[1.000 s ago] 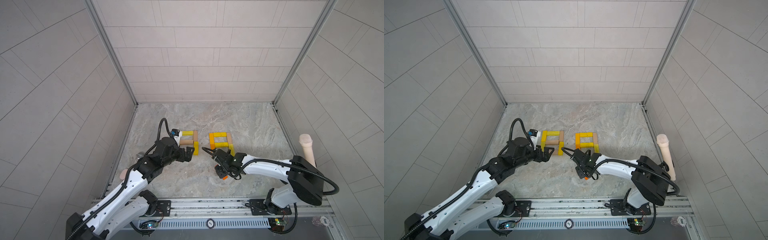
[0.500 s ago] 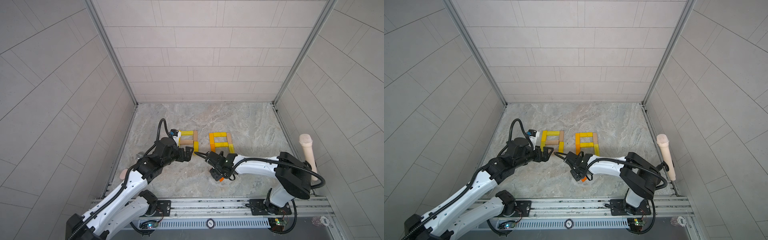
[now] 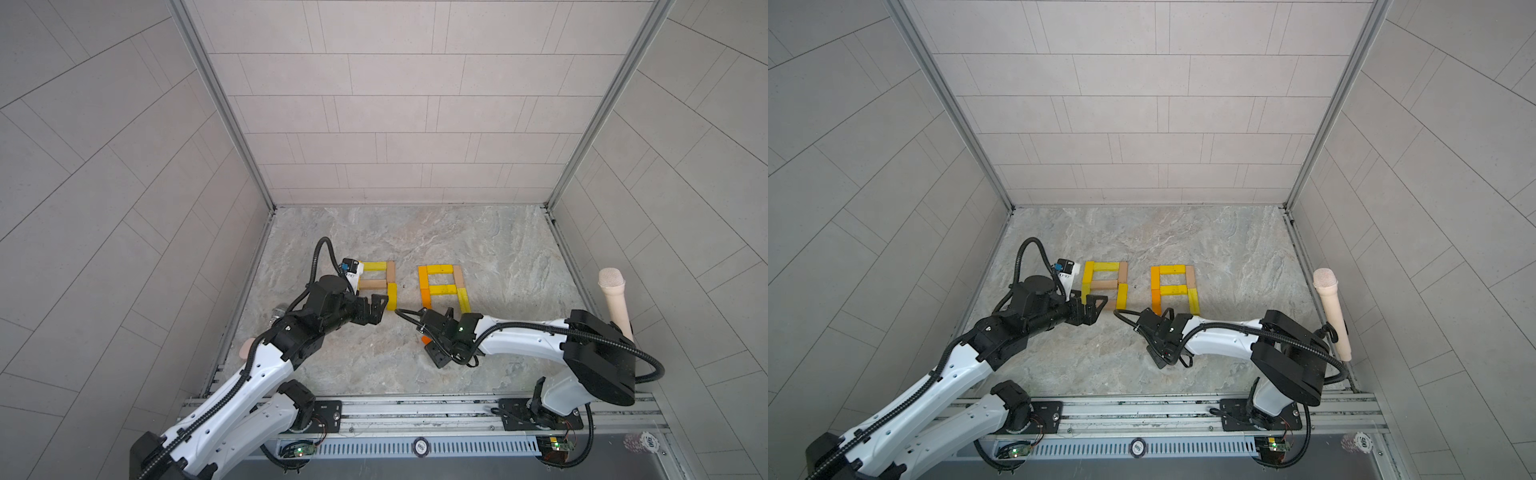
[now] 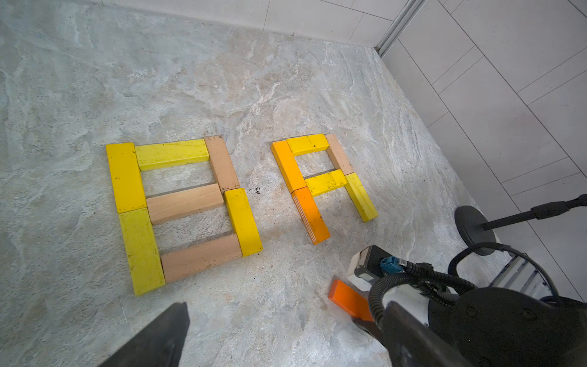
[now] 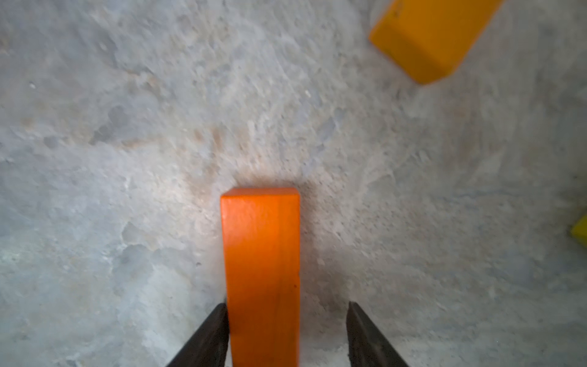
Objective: Assemble the number 8 with building blocks
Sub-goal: Place the building block at the center of the board, then adjust the building block at the center of the board.
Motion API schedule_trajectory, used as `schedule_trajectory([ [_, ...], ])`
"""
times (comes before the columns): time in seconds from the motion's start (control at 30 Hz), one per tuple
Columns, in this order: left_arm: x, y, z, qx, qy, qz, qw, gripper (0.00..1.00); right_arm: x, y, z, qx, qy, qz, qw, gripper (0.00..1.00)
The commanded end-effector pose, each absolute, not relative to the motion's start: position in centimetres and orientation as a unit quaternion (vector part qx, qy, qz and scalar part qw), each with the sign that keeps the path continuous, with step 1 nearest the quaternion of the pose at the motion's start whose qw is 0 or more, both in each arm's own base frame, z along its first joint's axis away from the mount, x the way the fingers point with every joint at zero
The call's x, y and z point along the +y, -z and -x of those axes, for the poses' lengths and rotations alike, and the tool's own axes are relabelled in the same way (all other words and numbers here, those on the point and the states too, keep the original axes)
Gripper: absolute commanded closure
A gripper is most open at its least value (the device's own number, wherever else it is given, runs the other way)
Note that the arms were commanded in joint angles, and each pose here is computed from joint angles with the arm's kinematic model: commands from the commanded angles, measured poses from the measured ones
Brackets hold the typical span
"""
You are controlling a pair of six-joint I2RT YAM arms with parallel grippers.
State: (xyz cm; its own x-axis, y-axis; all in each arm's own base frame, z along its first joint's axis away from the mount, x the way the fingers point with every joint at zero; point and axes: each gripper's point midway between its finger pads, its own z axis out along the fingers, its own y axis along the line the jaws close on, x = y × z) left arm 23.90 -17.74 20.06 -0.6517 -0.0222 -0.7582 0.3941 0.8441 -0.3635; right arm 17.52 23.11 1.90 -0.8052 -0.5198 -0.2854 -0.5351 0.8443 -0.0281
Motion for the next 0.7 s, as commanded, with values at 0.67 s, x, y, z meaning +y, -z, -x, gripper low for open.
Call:
schedule_trajectory([
  [0.67,-21.8,-21.1,-24.3,0.826,0.302,-0.209,0.428,0.0,17.0,-4.8,-20.8,0.968,0.012,0.127,0.216,0.45],
])
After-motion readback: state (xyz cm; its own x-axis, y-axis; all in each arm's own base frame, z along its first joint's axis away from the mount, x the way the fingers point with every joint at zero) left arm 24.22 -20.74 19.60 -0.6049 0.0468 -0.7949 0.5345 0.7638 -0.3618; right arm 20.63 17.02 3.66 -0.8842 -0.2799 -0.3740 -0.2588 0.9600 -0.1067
